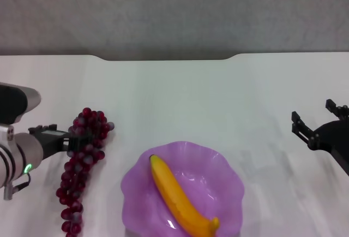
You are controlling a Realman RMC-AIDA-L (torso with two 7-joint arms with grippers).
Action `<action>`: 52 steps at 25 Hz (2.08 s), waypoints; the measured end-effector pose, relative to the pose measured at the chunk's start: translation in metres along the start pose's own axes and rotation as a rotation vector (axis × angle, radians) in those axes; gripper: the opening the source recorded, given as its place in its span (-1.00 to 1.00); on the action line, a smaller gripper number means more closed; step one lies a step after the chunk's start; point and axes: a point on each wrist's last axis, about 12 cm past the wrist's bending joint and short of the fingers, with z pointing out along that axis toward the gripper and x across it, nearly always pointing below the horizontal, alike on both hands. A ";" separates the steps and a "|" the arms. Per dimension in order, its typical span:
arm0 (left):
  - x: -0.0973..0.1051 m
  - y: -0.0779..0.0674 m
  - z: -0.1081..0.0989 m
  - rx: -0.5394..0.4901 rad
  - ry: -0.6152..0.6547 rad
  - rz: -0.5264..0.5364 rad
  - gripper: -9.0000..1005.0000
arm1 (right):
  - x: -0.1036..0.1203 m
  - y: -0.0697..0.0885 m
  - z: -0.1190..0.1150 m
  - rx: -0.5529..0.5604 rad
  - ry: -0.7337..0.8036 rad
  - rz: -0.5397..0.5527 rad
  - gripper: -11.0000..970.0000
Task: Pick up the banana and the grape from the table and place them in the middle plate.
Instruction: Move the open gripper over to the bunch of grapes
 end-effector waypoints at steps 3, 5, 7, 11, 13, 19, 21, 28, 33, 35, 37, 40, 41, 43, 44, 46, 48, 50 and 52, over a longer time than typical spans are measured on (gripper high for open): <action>-0.001 0.002 -0.001 0.016 0.026 -0.031 0.78 | 0.000 0.001 0.001 -0.004 0.000 0.000 0.81; -0.002 0.002 0.000 0.019 0.038 -0.037 0.78 | 0.000 0.001 0.001 -0.004 0.000 0.000 0.81; -0.004 0.000 0.002 0.027 0.046 -0.039 0.78 | -0.001 0.001 0.001 -0.005 -0.001 0.001 0.81; -0.003 -0.001 0.012 0.030 0.052 -0.042 0.78 | -0.001 0.002 0.001 -0.005 -0.002 0.003 0.81; -0.002 -0.002 0.018 0.030 0.051 -0.051 0.78 | -0.001 0.002 0.001 -0.006 -0.004 0.005 0.81; 0.004 -0.002 0.032 0.031 0.069 -0.070 0.78 | -0.001 0.003 0.000 -0.005 -0.006 0.007 0.81; 0.006 0.000 0.034 0.026 0.070 -0.072 0.76 | -0.001 0.003 0.000 -0.005 -0.007 0.007 0.81; 0.012 0.000 0.039 0.018 0.063 -0.074 0.68 | -0.002 0.003 0.002 -0.008 -0.008 0.007 0.81; 0.017 -0.007 0.048 0.034 0.070 -0.082 0.62 | -0.002 0.003 0.002 -0.009 -0.007 0.007 0.81; 0.018 -0.008 0.049 0.037 0.068 -0.079 0.60 | -0.002 0.004 0.002 -0.010 -0.007 0.006 0.81; 0.018 -0.010 0.049 0.041 0.066 -0.074 0.58 | -0.002 0.004 0.002 -0.011 -0.009 0.006 0.81; 0.017 -0.011 0.049 0.044 0.060 -0.070 0.55 | -0.002 0.004 0.002 -0.012 -0.009 0.006 0.81; 0.017 -0.011 0.049 0.044 0.057 -0.070 0.54 | -0.002 0.004 0.002 -0.012 -0.010 0.005 0.81; 0.017 -0.011 0.050 0.042 0.055 -0.070 0.51 | -0.002 0.004 0.002 -0.012 -0.011 0.005 0.81; 0.018 -0.010 0.050 0.039 0.052 -0.070 0.50 | -0.002 0.004 0.002 -0.012 -0.011 0.005 0.81; 0.019 -0.008 0.050 0.031 0.044 -0.065 0.48 | -0.002 0.004 0.002 -0.012 -0.012 0.005 0.81; 0.021 -0.007 0.050 0.026 0.037 -0.063 0.46 | -0.002 0.004 0.001 -0.010 -0.010 0.006 0.81; 0.022 -0.006 0.050 0.024 0.034 -0.061 0.31 | -0.001 0.003 0.000 -0.009 -0.010 0.006 0.81; 0.022 -0.006 0.050 0.021 0.029 -0.052 0.17 | -0.001 0.003 0.000 -0.009 -0.010 0.005 0.81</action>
